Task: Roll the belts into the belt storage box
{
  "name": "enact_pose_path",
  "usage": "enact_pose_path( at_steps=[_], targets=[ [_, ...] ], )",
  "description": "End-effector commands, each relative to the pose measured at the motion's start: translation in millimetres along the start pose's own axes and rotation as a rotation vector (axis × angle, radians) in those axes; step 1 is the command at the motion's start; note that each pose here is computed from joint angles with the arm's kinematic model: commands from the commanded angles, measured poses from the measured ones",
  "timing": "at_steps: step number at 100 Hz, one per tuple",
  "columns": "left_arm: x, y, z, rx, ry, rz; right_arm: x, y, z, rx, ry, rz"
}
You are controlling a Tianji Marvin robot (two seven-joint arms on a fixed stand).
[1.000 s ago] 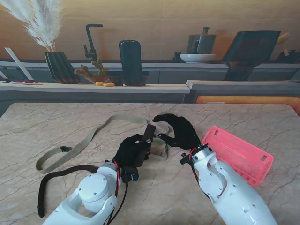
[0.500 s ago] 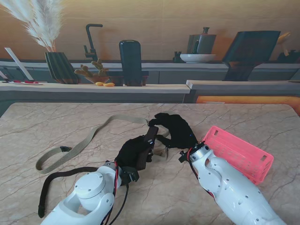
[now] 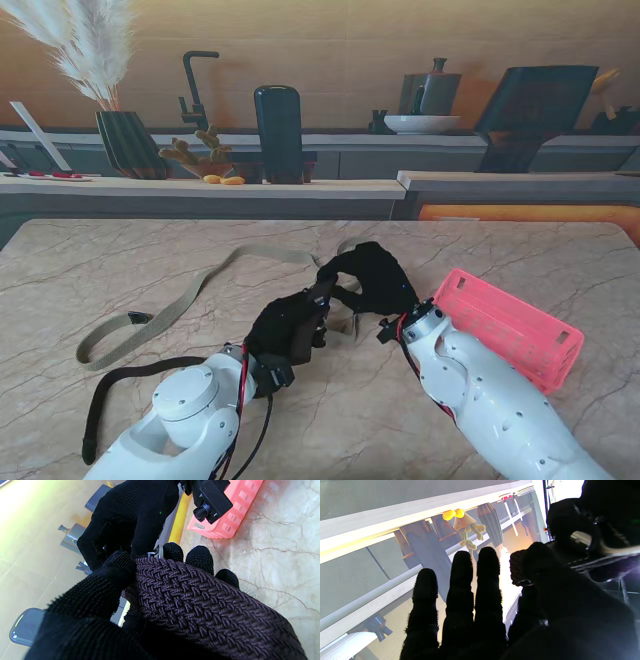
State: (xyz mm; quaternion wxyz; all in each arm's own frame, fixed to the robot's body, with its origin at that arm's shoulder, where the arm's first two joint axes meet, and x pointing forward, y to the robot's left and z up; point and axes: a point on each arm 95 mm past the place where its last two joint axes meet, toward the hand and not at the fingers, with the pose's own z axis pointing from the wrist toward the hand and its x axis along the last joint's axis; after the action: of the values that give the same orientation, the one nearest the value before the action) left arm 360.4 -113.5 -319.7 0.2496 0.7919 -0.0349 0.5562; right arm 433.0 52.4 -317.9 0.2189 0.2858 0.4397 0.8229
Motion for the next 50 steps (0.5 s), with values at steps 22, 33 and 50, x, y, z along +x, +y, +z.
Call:
enact_pose_path(
  at_steps=[22, 33, 50],
  targets=[
    [6.1, 2.3, 2.6, 0.019, 0.018, 0.069, 10.2, 1.8, 3.1, -0.047, -0.034, 0.056],
    [8.5, 1.2, 5.5, 0.047, 0.051, 0.131, 13.0, 5.0, 4.6, -0.069, -0.059, 0.054],
    [9.6, 0.0, 8.1, 0.070, 0.106, 0.198, 17.2, 8.6, 9.1, -0.101, -0.094, 0.047]
  ],
)
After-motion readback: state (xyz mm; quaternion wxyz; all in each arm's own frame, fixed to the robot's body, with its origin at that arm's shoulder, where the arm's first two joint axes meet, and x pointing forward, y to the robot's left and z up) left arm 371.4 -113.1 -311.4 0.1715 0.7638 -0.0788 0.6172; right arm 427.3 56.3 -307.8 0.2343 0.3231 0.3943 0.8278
